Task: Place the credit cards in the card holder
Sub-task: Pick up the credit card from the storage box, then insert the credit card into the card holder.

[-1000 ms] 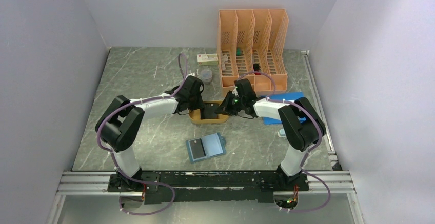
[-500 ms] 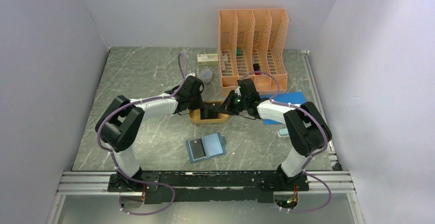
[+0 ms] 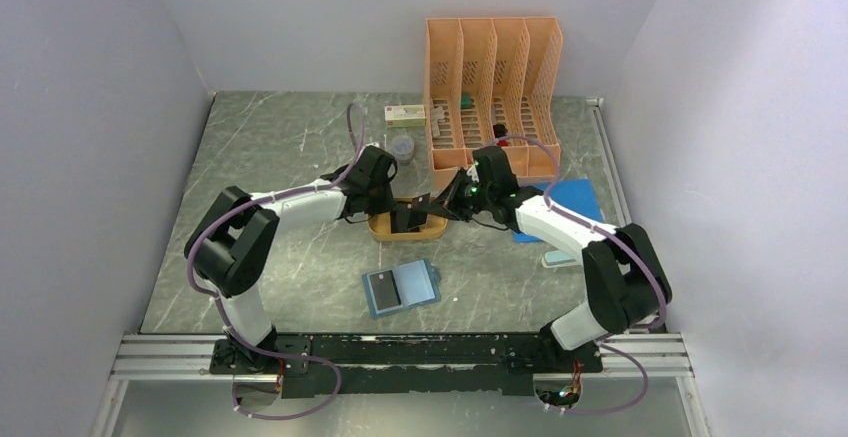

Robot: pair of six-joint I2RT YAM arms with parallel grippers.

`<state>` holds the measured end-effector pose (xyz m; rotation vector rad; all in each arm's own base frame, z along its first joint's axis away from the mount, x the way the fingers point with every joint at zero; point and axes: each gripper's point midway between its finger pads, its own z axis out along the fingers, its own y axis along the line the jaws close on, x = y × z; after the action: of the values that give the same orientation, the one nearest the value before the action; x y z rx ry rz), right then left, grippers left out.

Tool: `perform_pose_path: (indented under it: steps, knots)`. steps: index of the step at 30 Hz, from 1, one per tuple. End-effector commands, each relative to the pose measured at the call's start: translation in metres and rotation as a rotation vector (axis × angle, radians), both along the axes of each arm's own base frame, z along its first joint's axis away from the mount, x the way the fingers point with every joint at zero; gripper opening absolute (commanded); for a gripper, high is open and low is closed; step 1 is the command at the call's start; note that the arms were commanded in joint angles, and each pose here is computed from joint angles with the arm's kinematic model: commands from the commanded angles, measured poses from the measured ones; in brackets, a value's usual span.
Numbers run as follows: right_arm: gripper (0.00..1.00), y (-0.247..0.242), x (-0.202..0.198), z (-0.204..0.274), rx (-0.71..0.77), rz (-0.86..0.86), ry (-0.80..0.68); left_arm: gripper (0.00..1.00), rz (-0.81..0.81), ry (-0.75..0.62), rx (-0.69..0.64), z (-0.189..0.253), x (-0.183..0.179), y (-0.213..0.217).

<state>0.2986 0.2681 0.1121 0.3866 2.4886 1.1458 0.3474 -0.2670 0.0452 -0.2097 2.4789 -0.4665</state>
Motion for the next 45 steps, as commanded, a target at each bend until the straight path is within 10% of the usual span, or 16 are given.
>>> perform_pose_path:
  steps: [1, 9, 16, 24, 45]
  knots:
    - [0.0, -0.006, -0.009, 0.023, 0.073, -0.114, 0.149, 0.16, 0.019, -0.031, 0.014, 0.029, 0.005, 0.008]
    - [0.0, -0.01, -0.022, 0.065, 0.172, -0.148, 0.137, 0.27, 0.042, -0.15, -0.048, 0.089, -0.004, 0.021]
    - [0.0, -0.041, -0.056, 0.077, -0.069, 0.096, -0.209, 0.71, -0.123, -0.2, -0.069, 0.106, -0.079, 0.02]
    - [0.0, -0.048, -0.138, 0.016, -0.122, 0.324, -0.173, 0.65, -0.314, -0.15, -0.177, 0.076, -0.172, -0.01]
    - [0.0, -0.063, -0.164, -0.044, -0.306, 0.26, -0.076, 0.66, -0.351, -0.074, 0.083, 0.008, -0.165, -0.057]
